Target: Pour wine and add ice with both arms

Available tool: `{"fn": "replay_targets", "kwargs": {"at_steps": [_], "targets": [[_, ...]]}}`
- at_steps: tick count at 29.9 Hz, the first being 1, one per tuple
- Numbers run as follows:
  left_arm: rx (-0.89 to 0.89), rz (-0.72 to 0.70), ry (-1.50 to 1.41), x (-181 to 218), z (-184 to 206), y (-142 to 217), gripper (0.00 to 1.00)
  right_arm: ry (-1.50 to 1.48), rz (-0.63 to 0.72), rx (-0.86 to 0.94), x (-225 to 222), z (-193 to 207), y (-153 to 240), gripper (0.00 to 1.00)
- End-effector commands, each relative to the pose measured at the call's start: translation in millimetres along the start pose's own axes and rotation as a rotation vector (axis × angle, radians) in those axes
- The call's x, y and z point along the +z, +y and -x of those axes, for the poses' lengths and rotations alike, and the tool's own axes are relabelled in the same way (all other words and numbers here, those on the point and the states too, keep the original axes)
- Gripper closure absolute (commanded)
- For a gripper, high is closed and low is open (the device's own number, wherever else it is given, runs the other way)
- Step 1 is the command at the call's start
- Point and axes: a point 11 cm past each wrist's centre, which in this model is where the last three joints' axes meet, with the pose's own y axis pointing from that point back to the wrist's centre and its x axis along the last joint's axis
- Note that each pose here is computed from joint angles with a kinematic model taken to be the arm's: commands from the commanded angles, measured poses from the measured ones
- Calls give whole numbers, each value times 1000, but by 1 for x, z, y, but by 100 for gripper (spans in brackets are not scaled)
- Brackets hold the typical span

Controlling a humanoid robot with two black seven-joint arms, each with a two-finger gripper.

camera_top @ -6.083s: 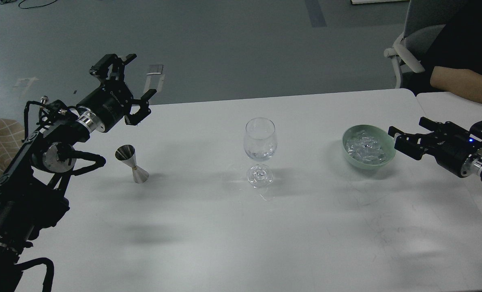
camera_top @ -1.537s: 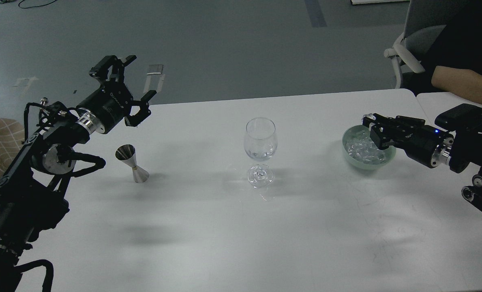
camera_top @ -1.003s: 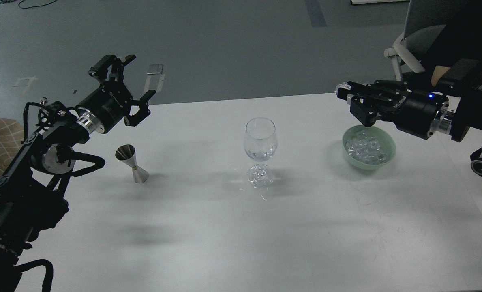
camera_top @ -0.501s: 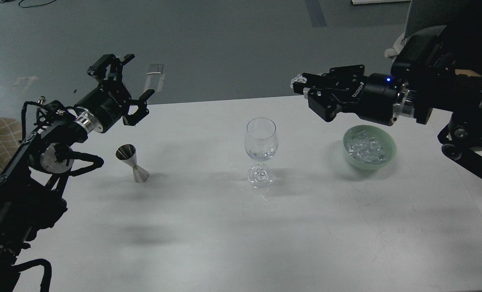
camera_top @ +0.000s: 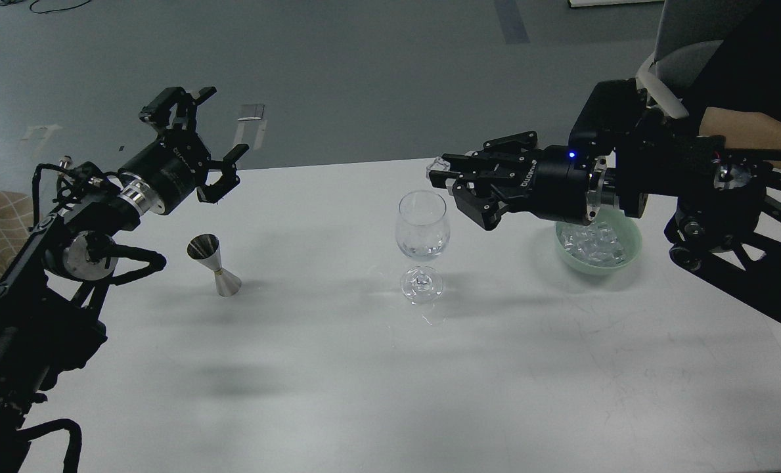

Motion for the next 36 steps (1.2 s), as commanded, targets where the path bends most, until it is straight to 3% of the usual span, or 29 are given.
{"fn": "replay_targets", "kwargs": {"at_steps": [1,12,19,36], "targets": [[0,5,-2,3,0,0,2,5,-10,-18,-3,3,-2,91],[-12,14,-4,5,4,-1,2,-1,-8,-58,-3,7,-2,90],[-13,16,-4,6,4,-1,2,-2,-5,-59,-2,8,-2,82],[-14,16,-3,5,5,-2,2,-22,-24,-75,-8,13,-8,76]]}}
